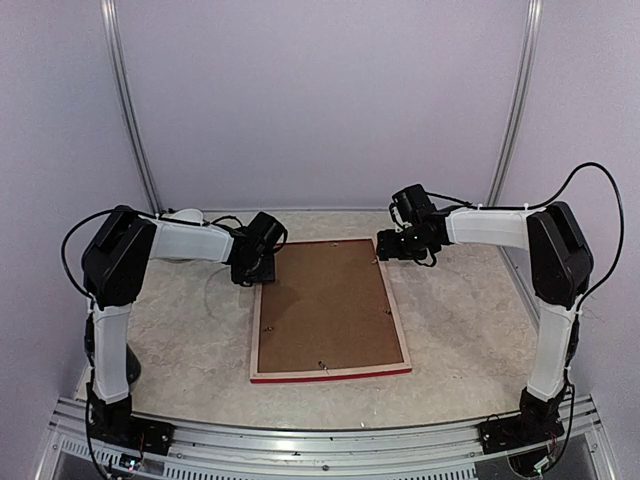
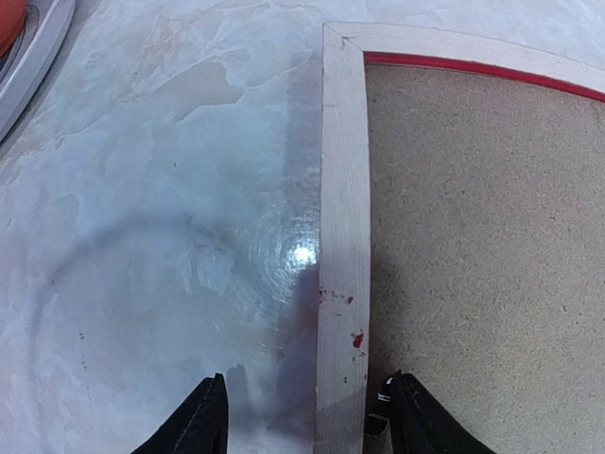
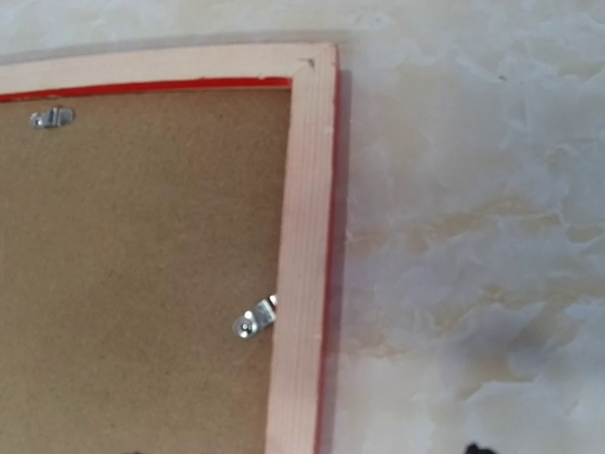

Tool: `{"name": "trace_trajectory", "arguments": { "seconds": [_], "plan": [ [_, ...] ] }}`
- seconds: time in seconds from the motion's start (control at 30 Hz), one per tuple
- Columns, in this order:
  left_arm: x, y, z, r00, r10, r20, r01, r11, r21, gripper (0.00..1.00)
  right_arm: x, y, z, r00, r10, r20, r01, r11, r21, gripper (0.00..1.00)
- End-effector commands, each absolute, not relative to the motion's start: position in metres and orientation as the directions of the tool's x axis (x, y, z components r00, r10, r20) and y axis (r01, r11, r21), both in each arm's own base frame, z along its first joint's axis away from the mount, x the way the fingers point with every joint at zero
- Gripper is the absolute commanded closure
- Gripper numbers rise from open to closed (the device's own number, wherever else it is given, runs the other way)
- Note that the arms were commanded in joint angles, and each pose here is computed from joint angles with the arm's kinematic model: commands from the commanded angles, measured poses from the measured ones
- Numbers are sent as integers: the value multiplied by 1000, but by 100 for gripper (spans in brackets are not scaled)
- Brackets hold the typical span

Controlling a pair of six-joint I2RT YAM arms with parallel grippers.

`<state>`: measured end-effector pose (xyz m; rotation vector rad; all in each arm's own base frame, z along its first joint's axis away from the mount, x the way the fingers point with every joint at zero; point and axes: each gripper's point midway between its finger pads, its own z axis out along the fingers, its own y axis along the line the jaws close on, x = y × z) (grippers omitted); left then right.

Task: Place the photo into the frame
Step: Press the fastener at the center of the board.

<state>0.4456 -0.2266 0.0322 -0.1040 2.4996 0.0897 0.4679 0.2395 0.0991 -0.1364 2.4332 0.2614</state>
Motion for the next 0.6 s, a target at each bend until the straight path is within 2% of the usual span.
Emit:
{"name": "trace_trajectory", "arguments": {
  "seconds": [0.0, 0.4, 0.57],
  "plan": [
    [425, -220, 16, -845, -23, -534, -79, 993, 82, 43, 470, 242, 114, -747, -28, -665, -177, 972, 158, 27],
    [436, -221, 48, -803, -46, -594, -99, 994, 56, 43, 467, 239, 115, -744, -27, -668, -174, 973, 154, 27],
    [430, -214, 45, -813, -38, -580, -104, 991, 81, 42, 466, 240, 114, -746, -23, -665, -172, 972, 159, 27]
  ]
}}
